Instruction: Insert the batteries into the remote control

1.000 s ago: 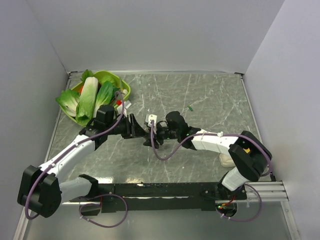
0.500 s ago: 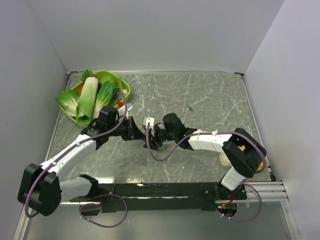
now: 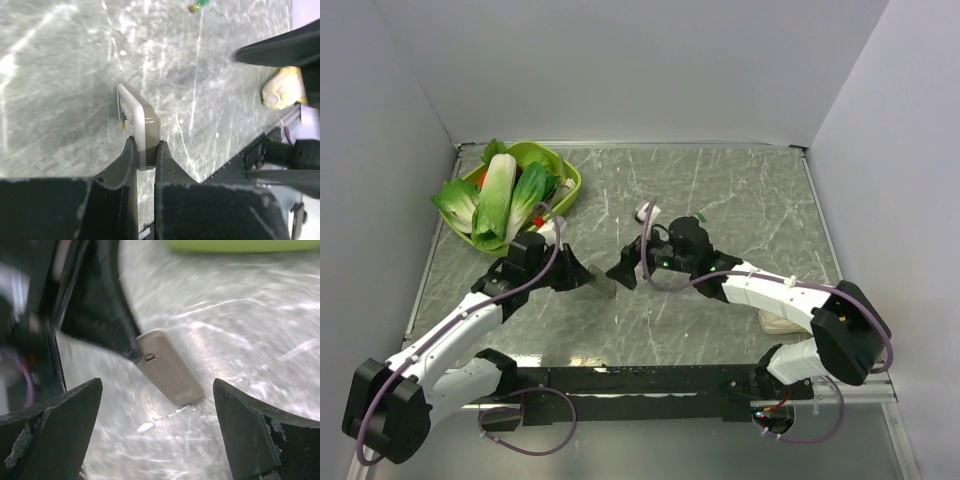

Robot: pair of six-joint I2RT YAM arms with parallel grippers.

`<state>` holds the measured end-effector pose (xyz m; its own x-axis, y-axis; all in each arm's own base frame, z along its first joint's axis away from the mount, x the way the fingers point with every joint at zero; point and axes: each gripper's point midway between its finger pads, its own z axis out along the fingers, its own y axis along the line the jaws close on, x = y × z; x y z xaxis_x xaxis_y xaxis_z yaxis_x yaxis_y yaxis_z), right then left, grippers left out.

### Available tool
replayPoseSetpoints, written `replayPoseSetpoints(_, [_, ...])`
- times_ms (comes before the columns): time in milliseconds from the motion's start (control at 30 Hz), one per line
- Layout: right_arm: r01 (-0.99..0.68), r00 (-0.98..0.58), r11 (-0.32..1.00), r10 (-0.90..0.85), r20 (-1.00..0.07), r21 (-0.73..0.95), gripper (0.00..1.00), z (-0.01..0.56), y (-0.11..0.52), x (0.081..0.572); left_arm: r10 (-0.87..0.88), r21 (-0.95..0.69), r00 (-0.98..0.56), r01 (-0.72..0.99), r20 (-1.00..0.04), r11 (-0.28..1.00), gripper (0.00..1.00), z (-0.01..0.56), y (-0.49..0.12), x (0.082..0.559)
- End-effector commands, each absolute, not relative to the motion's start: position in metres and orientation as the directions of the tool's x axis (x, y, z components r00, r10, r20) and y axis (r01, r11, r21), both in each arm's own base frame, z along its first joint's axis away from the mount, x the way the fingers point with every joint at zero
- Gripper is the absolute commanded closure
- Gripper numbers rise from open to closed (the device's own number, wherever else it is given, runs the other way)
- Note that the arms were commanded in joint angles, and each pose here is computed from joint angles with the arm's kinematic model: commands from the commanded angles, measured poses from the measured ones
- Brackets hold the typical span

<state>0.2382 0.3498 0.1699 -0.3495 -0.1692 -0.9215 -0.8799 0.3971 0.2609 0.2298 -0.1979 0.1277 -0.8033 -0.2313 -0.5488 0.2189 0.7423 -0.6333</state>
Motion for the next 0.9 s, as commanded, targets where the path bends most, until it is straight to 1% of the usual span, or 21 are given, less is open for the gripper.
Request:
replayPoseSetpoints(0, [-0.565, -0.632, 0.614, 0.109, -0.767, 0.552, 0.00, 0.184, 0.338, 0.263, -0.309, -0.607, -0.740, 0.165, -0.597, 0.777, 0.99, 0.134, -0.183, 0.242])
replayPoseSetpoints(67, [-0.471, -0.693, 0.637, 0.161, -0.703, 0.610, 0.00, 0.173, 0.344, 0.264, -0.324, -0.612, -0.734, 0.156, -0.597, 0.775, 0.99, 0.136, -0.182, 0.242])
replayPoseSetpoints(233, [-0.412, -0.720, 0.653, 0.193, -0.666, 0.635, 0.01, 0.162, 0.362, 0.264, -0.339, -0.613, -0.739, 0.124, -0.582, 0.781, 0.99, 0.131, -0.179, 0.241])
replayPoseSetpoints(333, [-0.401, -0.725, 0.654, 0.201, -0.658, 0.641, 0.01, 0.159, 0.367, 0.268, -0.342, -0.613, -0.745, 0.113, -0.573, 0.782, 0.99, 0.128, -0.178, 0.240])
replayPoseSetpoints(367, [-0.412, -0.715, 0.635, 0.218, -0.664, 0.653, 0.01, 0.163, 0.372, 0.270, -0.344, -0.614, -0.744, 0.112, -0.573, 0.781, 0.99, 0.129, -0.178, 0.240])
replayPoseSetpoints(533, [-0.414, -0.745, 0.609, 0.201, -0.636, 0.677, 0.03, 0.147, 0.384, 0.265, -0.357, -0.620, -0.747, 0.094, -0.561, 0.779, 0.99, 0.127, -0.178, 0.240])
replayPoseSetpoints(767, [-0.457, -0.743, 0.545, 0.200, -0.638, 0.703, 0.03, 0.150, 0.398, 0.260, -0.356, -0.629, -0.758, 0.092, -0.547, 0.772, 0.99, 0.125, -0.180, 0.238])
replayPoseSetpoints(867, [-0.458, -0.756, 0.542, 0.180, -0.629, 0.705, 0.03, 0.146, 0.401, 0.257, -0.361, -0.631, -0.757, 0.087, -0.545, 0.771, 0.99, 0.125, -0.180, 0.238])
